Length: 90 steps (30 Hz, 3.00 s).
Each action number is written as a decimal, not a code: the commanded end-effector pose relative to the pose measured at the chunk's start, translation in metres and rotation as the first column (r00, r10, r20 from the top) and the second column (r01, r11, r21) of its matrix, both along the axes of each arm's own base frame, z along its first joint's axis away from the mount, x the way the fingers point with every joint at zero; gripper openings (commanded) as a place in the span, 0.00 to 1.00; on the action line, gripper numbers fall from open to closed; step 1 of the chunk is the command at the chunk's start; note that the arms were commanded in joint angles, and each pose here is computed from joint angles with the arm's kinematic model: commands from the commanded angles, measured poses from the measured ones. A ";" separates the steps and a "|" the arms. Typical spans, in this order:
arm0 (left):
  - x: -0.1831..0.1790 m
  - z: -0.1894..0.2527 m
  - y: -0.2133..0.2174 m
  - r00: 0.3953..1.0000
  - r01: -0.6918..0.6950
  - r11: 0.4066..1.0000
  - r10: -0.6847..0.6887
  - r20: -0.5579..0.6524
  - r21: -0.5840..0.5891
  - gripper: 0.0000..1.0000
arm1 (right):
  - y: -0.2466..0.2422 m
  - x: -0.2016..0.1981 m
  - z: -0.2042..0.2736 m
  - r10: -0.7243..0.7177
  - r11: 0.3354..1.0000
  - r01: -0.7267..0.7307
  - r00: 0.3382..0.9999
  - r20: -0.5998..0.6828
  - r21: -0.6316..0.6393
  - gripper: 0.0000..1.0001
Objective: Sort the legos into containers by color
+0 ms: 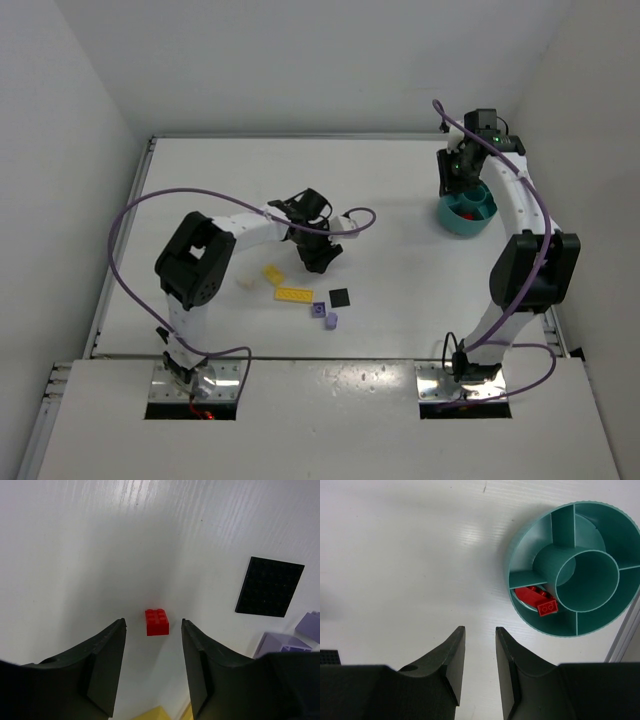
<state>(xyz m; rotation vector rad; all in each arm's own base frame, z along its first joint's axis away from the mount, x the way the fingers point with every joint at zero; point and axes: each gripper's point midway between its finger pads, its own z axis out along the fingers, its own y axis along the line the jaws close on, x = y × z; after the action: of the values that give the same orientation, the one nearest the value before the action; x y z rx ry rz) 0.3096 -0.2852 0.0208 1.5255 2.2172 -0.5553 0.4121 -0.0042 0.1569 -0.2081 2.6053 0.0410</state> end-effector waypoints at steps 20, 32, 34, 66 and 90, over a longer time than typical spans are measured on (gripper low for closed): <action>0.010 0.037 -0.017 0.999 0.033 0.992 -0.030 0.027 -0.121 0.07 | 0.027 -0.002 -0.005 0.075 0.990 -0.072 0.997 -0.015 0.124 0.32; 0.024 0.212 0.009 0.995 0.000 0.680 0.075 0.069 -0.733 0.02 | 0.155 -0.054 0.022 0.405 0.465 -0.183 0.914 -0.025 0.866 0.37; 0.015 0.212 0.012 0.994 0.001 0.669 0.080 0.072 -0.743 0.02 | 0.166 -0.060 0.024 0.431 0.364 -0.165 0.902 -0.009 0.917 0.42; 0.001 0.246 -0.073 0.996 0.063 0.538 0.013 0.083 -0.841 0.00 | 0.211 -0.097 0.059 0.620 0.025 0.086 0.780 -0.083 0.996 0.57; 0.009 0.229 -0.076 0.987 0.098 0.592 0.045 0.153 -0.800 0.00 | 0.238 -0.119 0.079 0.691 0.029 0.051 0.721 -0.057 0.998 0.50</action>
<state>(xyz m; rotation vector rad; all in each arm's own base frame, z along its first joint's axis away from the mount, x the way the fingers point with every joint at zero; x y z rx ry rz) 0.3130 -0.3554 0.2292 1.0049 1.5417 -1.2572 0.3109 0.2326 0.1953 -0.1505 2.3520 2.2141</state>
